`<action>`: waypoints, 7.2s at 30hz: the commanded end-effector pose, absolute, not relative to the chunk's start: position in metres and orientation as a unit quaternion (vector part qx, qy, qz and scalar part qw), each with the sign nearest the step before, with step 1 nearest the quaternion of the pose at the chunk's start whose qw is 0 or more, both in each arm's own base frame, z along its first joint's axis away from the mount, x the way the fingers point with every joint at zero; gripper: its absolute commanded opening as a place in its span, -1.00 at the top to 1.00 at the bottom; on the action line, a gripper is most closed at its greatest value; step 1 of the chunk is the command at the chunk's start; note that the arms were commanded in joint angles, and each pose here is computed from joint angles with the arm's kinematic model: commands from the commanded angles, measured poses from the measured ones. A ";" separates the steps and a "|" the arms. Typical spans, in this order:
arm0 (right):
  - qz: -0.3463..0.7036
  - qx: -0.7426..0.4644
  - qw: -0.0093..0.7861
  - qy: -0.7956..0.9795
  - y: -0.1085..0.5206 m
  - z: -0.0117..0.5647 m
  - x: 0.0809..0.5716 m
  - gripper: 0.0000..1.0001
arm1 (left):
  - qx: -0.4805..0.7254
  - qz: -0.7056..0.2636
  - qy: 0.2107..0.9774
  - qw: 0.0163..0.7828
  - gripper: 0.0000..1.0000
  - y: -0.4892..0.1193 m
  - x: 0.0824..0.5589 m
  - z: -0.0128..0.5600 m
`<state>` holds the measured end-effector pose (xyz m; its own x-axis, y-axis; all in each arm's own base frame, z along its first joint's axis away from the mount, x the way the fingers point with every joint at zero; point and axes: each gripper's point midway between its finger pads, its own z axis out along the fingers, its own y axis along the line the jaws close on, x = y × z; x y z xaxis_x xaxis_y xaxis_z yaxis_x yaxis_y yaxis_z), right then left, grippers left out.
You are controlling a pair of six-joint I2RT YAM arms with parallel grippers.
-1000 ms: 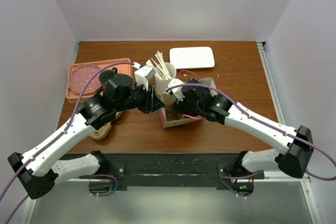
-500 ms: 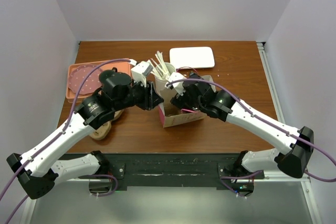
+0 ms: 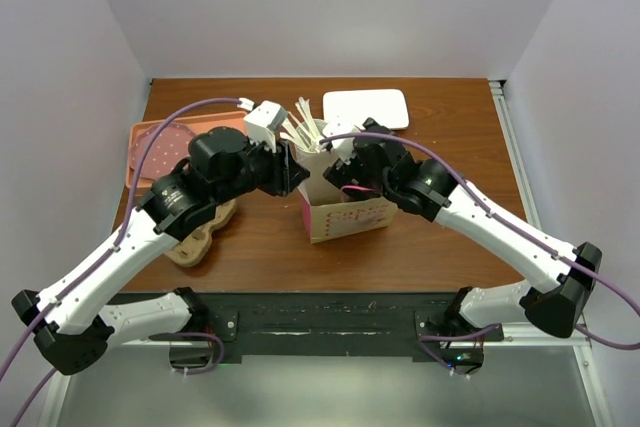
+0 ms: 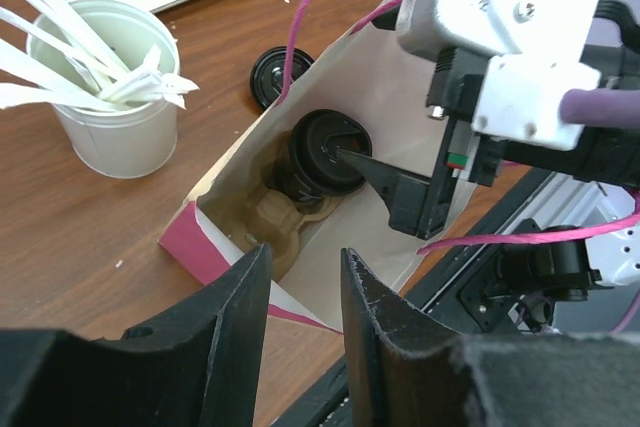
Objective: Pack the takeout coffee
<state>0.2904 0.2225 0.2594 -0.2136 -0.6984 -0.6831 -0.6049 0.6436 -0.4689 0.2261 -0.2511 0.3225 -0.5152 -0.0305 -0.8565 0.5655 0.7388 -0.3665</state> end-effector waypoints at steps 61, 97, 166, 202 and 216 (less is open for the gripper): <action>0.082 -0.089 0.641 0.758 0.172 0.468 0.273 -0.36 | -0.058 -0.241 0.855 0.455 0.03 -0.190 0.421 0.253; 0.073 -0.077 0.642 0.760 0.160 0.463 0.267 -0.47 | -0.076 -0.251 0.877 0.403 0.40 -0.201 0.425 0.210; 0.124 -0.006 0.659 0.741 0.121 0.483 0.235 -0.54 | 0.020 -0.395 0.704 0.590 1.00 -0.175 0.278 0.563; 0.128 -0.037 0.653 0.746 0.114 0.475 0.220 -0.60 | 0.081 -0.561 0.721 0.398 1.00 -0.235 0.235 0.409; 0.119 -0.032 0.645 0.754 0.107 0.466 0.217 -0.60 | 0.096 -0.517 0.765 0.372 0.19 -0.243 0.255 0.359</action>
<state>0.2184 0.1092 0.4643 -0.1653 0.0869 -0.9824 -0.2072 0.9708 0.1208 0.2505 -0.2407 0.3257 -0.7642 -0.2645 -0.5882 0.4412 0.4509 -0.7759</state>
